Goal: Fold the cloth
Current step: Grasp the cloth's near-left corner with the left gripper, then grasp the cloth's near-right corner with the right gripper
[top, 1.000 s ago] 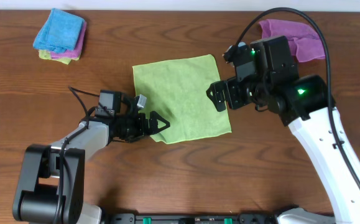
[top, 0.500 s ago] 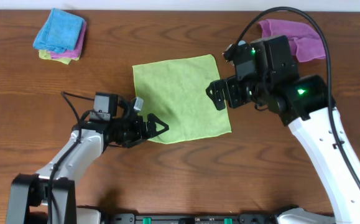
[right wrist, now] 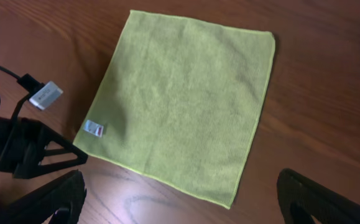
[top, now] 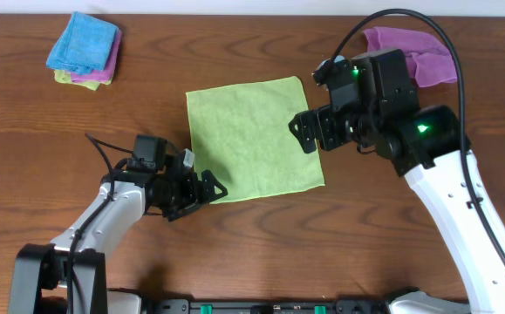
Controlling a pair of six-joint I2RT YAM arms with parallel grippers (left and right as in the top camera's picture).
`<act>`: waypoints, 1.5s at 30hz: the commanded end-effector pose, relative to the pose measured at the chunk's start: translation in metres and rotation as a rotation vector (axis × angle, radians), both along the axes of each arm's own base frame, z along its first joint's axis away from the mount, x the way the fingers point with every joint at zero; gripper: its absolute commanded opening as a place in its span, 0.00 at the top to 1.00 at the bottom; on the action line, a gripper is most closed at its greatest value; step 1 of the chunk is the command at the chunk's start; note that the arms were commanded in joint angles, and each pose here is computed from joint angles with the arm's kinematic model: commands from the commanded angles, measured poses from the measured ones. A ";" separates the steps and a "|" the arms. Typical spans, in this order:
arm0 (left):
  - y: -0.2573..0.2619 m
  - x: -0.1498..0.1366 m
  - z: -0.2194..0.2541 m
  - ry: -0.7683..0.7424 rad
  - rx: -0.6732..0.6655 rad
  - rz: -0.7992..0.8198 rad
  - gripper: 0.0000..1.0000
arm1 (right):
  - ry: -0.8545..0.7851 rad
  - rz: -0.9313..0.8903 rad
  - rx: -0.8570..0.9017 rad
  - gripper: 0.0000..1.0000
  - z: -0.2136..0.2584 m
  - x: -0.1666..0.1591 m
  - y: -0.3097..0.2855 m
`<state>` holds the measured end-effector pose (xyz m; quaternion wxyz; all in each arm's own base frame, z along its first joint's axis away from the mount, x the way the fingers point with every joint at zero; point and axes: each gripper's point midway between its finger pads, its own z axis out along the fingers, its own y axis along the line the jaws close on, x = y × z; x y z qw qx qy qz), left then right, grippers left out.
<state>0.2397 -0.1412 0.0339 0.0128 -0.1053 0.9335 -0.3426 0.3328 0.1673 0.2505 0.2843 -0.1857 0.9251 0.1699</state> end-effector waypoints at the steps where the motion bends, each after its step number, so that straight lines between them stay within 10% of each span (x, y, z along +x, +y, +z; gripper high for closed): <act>1: 0.010 0.003 -0.006 -0.028 0.077 0.007 0.10 | -0.021 0.004 0.002 0.03 0.004 0.003 -0.001; 15: 0.003 0.002 -0.017 0.022 0.080 0.027 0.49 | -0.051 -0.092 -0.001 0.10 0.008 0.022 -0.032; 20: 0.004 0.003 -0.018 0.022 0.093 0.036 0.94 | -0.002 -0.138 0.011 0.20 -0.005 0.031 -0.050; 34: 0.008 0.004 -0.020 0.023 0.114 0.049 0.95 | 0.589 -0.049 0.262 0.32 -0.161 -0.009 -0.043; 45: 0.007 0.008 -0.019 0.006 0.110 0.050 0.94 | 0.740 -0.160 0.318 0.35 -0.224 -0.060 -0.057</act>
